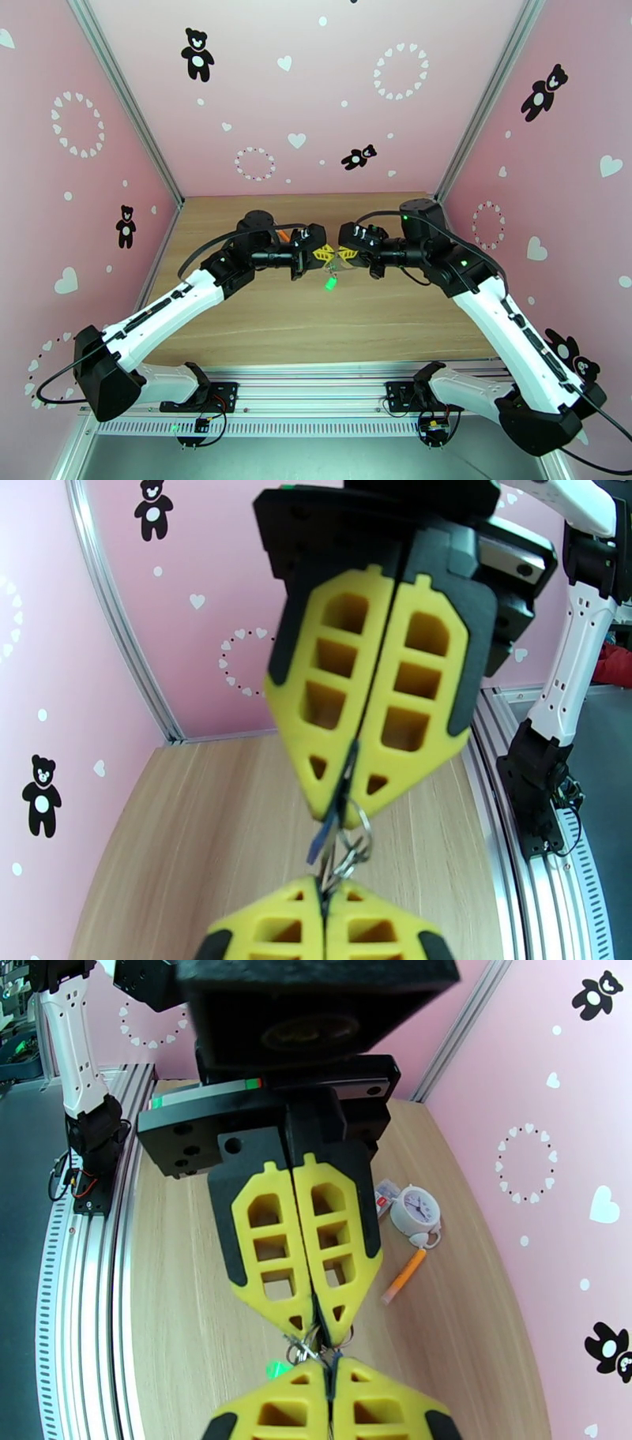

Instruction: Remove the keys from the keyring

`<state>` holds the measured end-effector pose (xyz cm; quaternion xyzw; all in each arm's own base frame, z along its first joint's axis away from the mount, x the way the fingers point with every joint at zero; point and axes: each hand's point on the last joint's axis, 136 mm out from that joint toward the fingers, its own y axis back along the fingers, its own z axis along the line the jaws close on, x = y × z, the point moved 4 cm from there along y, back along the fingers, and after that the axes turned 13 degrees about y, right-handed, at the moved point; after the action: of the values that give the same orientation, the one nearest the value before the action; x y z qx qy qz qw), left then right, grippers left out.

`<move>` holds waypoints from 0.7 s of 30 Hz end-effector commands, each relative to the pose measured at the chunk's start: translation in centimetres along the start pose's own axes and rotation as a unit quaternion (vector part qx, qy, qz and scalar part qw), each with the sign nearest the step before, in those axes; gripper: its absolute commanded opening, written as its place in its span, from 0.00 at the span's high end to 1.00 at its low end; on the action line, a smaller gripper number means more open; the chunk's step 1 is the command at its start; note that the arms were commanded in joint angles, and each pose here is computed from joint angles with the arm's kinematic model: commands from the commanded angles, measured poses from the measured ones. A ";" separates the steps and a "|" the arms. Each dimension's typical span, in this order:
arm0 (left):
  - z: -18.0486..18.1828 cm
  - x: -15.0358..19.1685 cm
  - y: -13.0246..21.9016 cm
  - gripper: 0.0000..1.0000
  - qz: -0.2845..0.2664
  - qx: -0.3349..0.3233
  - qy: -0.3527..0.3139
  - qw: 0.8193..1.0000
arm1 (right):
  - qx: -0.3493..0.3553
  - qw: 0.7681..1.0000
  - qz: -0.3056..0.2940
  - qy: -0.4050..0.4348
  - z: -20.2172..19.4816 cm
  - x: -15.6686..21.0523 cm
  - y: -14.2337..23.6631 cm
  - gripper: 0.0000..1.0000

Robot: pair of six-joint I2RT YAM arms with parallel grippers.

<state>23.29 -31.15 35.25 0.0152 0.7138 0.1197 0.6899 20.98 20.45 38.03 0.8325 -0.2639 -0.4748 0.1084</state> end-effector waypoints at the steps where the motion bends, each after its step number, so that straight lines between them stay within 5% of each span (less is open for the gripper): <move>1: 0.4 -1.3 1.2 1.00 -0.025 -0.017 0.010 1.000 | 0.032 0.999 -0.010 0.018 -0.3 -0.9 1.1 1.00; 21: -0.6 -5.1 1.3 1.00 -0.127 0.022 0.113 0.985 | 0.057 0.993 0.060 0.080 -0.9 0.4 0.8 1.00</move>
<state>23.20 -30.87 37.00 -0.0430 0.7989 0.0686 0.5960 21.54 19.70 38.64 0.8579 -0.3161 -0.3932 0.0975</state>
